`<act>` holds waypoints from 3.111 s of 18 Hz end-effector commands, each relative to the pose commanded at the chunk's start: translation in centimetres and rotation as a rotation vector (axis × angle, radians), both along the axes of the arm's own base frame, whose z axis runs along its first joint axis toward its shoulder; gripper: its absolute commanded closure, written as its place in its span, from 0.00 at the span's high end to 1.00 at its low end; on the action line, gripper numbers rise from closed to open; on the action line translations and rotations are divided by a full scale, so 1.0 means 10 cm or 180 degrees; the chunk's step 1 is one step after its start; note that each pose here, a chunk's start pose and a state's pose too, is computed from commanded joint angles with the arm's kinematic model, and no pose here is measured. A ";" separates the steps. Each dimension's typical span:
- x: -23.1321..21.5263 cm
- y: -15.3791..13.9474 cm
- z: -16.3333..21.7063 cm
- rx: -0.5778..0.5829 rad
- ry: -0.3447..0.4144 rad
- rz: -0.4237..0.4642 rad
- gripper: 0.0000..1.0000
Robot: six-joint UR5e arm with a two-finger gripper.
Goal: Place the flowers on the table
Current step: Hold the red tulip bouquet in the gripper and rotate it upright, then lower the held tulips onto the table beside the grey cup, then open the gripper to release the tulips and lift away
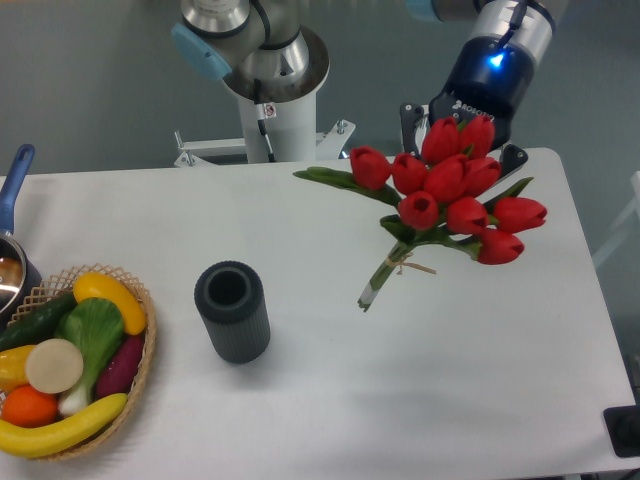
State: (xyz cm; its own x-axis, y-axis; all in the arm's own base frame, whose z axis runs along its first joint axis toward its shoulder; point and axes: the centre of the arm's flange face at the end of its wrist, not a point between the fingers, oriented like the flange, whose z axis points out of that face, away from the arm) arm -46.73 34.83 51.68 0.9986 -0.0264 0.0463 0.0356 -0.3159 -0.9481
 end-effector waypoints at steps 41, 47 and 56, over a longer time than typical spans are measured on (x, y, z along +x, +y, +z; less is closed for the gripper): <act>0.32 1.00 -2.08 -0.3830 0.1241 -0.0019 0.29; 0.24 1.34 -2.62 -0.3909 0.1164 -0.0235 0.36; 0.04 1.50 -2.44 -0.3815 0.1307 -0.0139 1.00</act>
